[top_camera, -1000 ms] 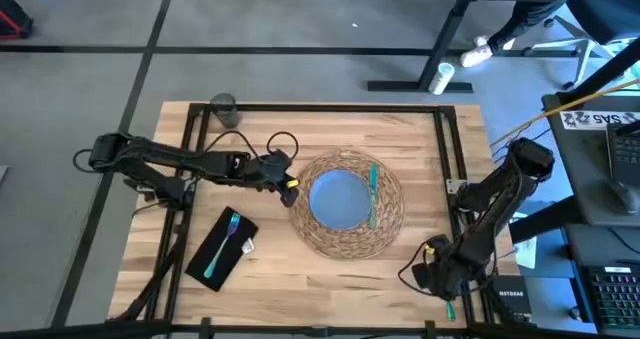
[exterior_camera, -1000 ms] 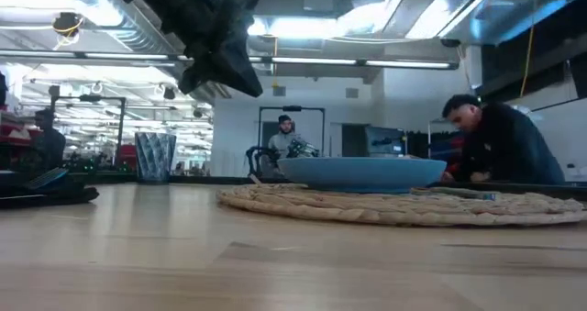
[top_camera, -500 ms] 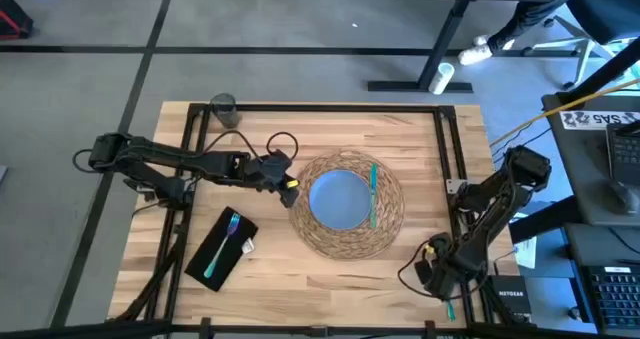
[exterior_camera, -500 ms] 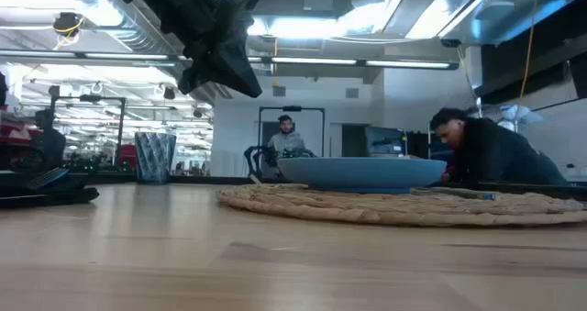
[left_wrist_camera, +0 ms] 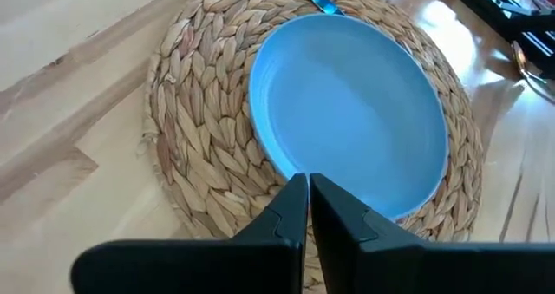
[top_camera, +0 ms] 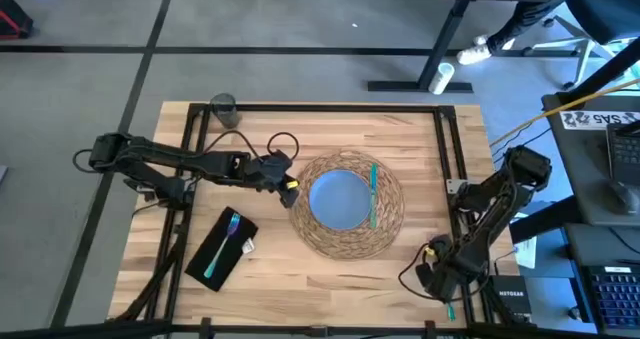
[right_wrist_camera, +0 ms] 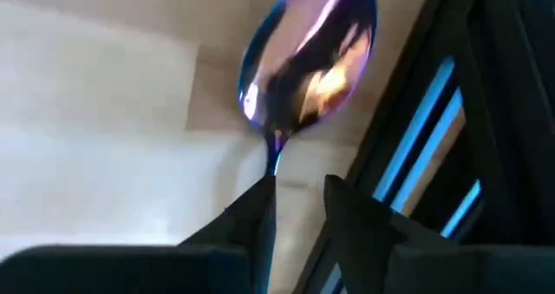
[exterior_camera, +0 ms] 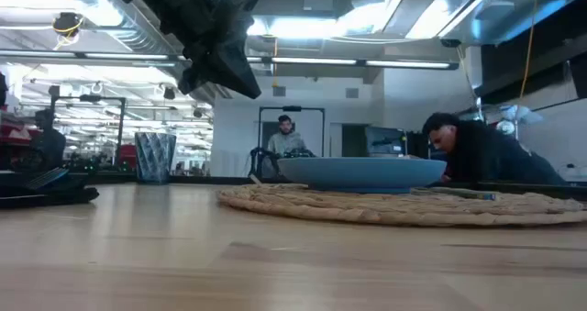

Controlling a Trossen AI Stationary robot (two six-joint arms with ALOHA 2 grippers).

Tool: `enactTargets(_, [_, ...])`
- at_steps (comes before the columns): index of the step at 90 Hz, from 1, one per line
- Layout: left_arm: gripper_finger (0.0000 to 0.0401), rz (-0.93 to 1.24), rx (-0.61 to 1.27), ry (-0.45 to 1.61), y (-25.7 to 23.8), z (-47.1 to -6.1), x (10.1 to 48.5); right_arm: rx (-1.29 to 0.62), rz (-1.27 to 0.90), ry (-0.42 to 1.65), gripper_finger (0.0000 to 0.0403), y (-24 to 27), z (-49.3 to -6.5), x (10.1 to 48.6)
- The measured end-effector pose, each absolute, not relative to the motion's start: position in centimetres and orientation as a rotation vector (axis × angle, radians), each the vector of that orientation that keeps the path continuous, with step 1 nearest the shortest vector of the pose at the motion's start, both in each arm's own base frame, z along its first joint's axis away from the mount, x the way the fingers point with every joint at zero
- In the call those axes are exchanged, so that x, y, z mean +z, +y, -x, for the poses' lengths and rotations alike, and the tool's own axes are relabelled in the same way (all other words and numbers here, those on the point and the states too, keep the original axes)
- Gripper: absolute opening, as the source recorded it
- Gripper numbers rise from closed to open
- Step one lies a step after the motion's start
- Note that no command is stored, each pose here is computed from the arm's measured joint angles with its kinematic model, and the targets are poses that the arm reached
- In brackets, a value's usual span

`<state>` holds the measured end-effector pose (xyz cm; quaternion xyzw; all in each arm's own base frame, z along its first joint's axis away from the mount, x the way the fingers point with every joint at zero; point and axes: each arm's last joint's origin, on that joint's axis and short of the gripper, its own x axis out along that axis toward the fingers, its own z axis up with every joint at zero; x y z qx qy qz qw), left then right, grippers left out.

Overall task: Set table place
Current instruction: Put the blue spoon beside the blue knife

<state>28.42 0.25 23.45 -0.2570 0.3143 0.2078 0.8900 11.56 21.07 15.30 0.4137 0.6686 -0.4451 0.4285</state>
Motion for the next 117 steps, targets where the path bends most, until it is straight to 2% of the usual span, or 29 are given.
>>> enactTargets(45, [0.0000,0.537,0.433,0.651,0.3,-28.4,23.5,-1.095,-1.027,1.627,0.0086,21.3,-11.8,15.8])
enactTargets(53, [0.0000,0.537,0.433,0.650,0.3,-28.4,23.5,-1.076,-1.015,1.622,0.0070,21.3,-11.9,15.8])
enactTargets(66, [0.0000,0.537,0.433,0.650,0.3,-28.4,23.5,-1.060,-0.977,1.535,0.0011,21.6,-12.4,17.1])
enactTargets(82, [0.0000,0.538,0.432,0.647,0.3,-28.4,23.5,-1.078,-0.947,1.466,0.0003,21.4,-12.7,18.0])
enactTargets(117, [0.0000,0.538,0.427,0.646,0.1,-28.5,23.5,-1.162,-0.879,1.512,0.0000,18.9,-11.2,13.9])
